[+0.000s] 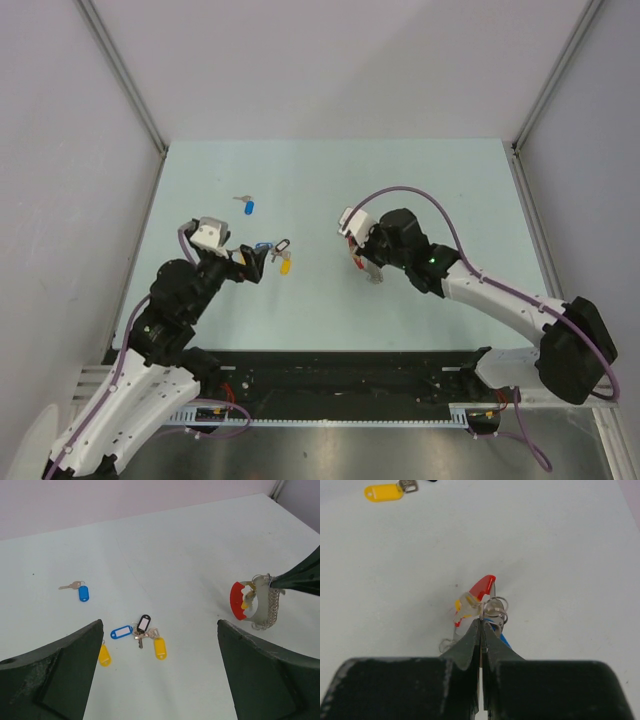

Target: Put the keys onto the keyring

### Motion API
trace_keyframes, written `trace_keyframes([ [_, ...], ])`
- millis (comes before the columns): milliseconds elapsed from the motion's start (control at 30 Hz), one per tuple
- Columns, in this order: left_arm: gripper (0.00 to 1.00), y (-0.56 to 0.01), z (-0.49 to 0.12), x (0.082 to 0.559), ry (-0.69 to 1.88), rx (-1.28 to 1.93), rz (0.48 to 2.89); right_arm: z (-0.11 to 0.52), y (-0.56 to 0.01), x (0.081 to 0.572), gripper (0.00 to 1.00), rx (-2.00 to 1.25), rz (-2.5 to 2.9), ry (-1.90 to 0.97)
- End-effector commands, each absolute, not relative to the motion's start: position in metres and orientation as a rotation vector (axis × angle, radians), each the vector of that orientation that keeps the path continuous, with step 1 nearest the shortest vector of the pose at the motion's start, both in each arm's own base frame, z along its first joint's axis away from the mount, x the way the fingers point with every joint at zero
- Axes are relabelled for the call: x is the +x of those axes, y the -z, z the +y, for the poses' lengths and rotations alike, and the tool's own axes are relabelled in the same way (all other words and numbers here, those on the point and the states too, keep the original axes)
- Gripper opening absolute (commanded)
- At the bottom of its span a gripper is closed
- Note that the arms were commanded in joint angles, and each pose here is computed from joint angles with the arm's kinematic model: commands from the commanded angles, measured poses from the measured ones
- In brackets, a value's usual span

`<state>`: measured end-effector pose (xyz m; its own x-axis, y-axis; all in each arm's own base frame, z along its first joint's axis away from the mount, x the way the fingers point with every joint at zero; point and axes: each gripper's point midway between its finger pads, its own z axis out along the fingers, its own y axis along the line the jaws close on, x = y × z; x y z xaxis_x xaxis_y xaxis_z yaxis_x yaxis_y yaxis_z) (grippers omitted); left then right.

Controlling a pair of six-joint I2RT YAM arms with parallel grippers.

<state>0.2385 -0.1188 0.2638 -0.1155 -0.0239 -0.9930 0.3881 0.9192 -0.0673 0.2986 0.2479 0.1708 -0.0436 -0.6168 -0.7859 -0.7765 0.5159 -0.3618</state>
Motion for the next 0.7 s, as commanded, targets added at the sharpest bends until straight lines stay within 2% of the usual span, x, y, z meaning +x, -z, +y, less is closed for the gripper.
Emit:
trace_keyframes([
  [0, 1.0, -0.269, -0.11, 0.24, 0.347, 0.221, 1.638, 0.275, -0.157, 0.292, 0.0, -1.243, 1.724, -0.209],
  [367, 1.0, -0.271, -0.107, 0.238, 0.349, 0.205, 1.625, 0.322, -0.099, 0.229, 0.0, -1.401, 1.816, -0.265],
  [667, 1.0, -0.269, -0.111, 0.238, 0.368, 0.217, 1.631, 0.335, -0.071, 0.194, 0.0, -1.384, 1.873, -0.328],
])
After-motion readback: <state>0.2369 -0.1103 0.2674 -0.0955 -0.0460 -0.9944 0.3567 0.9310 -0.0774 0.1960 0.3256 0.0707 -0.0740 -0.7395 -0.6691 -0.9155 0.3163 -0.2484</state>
